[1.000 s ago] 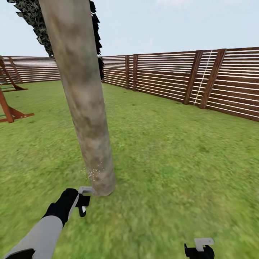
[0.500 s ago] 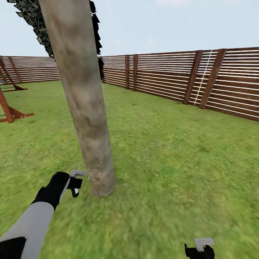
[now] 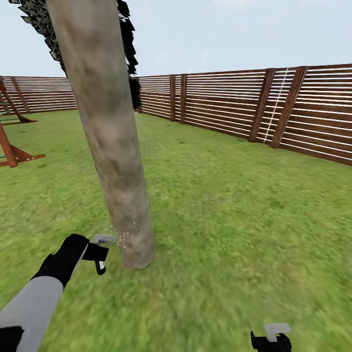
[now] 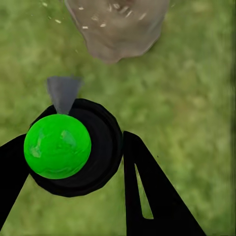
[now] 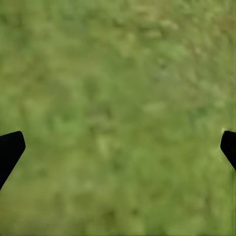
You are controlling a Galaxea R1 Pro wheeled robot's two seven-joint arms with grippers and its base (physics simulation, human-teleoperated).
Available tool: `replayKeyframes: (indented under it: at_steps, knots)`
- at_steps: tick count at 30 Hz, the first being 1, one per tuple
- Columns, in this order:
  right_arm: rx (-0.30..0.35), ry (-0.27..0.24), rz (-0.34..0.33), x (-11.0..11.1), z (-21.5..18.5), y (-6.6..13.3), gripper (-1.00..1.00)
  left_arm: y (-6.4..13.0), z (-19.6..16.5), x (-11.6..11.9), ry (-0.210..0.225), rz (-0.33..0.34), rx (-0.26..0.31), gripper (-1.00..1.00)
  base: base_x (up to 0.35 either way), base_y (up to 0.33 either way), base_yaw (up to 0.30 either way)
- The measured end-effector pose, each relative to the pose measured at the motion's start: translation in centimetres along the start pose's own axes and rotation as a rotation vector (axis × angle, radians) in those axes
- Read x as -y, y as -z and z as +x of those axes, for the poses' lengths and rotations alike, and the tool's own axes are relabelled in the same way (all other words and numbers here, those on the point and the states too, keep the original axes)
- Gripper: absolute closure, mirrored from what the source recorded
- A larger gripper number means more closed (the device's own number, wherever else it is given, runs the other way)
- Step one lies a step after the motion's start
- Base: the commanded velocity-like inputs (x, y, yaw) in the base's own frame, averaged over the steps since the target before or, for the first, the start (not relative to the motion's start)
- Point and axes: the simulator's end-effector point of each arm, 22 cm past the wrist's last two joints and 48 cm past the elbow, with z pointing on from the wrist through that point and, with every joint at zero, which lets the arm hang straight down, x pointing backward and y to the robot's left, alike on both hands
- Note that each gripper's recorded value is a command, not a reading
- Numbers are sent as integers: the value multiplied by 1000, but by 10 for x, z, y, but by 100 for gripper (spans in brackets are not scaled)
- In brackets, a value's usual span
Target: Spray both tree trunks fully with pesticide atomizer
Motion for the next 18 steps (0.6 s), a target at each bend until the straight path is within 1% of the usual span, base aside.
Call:
replayKeyframes:
  at_steps: [3, 7, 18]
  knots:
    - [0, 0, 0, 0, 0, 0, -100, 0, -1, 0, 2, 1, 2, 100, 63, -258, 0]
    - [0, 0, 0, 0, 0, 0, -100, 0, -1, -1, 4, 1, 2, 100, -75, -275, 0]
    - [-1, 0, -1, -1, 0, 0, -100, 1, -2, -2, 3, -2, 4, 100, -166, -256, 0]
